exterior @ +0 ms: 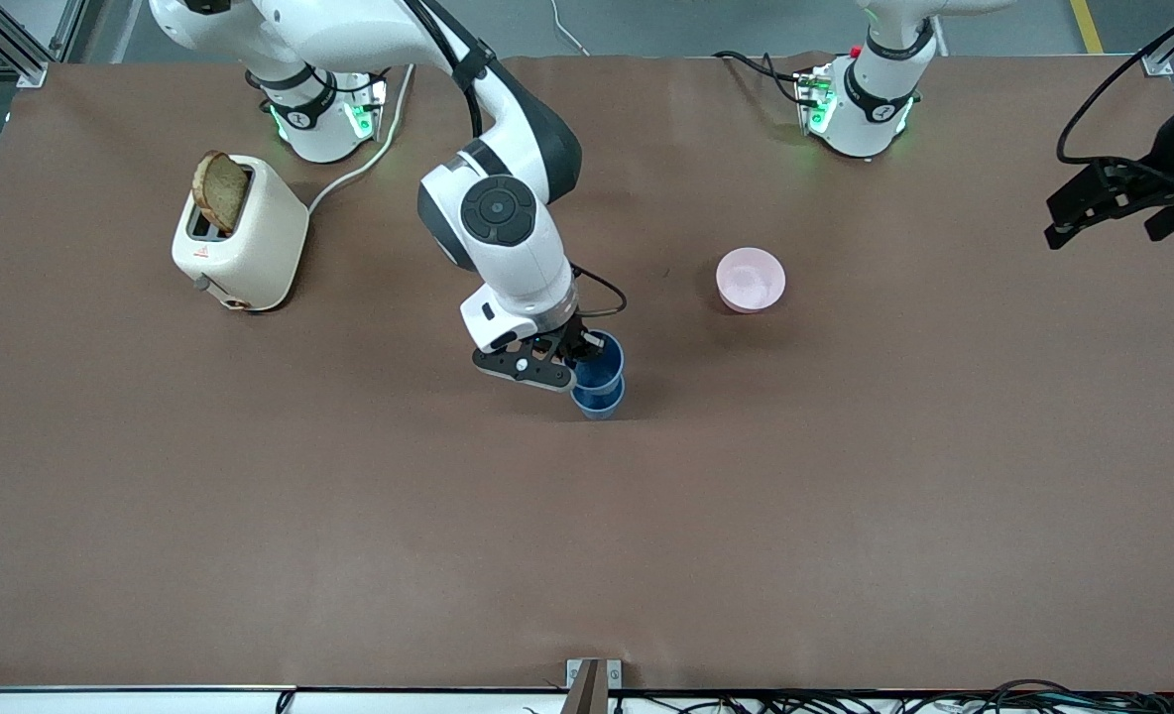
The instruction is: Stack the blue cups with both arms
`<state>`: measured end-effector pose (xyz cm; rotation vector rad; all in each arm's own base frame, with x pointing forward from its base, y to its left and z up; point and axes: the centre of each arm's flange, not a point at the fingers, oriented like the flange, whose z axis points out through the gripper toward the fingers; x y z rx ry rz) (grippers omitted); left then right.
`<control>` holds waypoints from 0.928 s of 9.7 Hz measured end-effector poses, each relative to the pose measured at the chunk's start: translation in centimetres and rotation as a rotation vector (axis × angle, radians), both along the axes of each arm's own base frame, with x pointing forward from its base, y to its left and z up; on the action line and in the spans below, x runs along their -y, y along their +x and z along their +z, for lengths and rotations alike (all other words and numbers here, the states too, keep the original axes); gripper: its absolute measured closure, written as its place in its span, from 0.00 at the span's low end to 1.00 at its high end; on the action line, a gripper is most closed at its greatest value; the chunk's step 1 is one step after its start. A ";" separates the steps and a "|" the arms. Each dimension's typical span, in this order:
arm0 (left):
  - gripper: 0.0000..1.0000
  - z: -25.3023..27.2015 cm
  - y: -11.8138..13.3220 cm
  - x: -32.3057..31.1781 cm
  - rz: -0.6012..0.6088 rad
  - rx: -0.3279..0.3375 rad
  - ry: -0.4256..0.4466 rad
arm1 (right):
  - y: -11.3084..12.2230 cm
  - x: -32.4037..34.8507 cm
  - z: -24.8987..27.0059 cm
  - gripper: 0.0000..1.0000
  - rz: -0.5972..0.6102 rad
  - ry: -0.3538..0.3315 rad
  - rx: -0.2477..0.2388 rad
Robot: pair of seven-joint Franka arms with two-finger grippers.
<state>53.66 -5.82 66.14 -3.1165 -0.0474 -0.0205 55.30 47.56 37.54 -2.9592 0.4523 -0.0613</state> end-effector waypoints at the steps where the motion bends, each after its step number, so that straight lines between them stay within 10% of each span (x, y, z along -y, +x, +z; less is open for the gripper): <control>1: 0.00 -1.7 -0.5 0.0 -0.003 -0.008 -0.014 | 0.1 0.0 -0.1 0.95 0.000 0.002 0.003; 9: 0.00 -4.6 -2.6 2.4 -0.053 0.000 -0.013 | 0.3 -0.1 -2.0 0.95 0.013 -0.027 0.015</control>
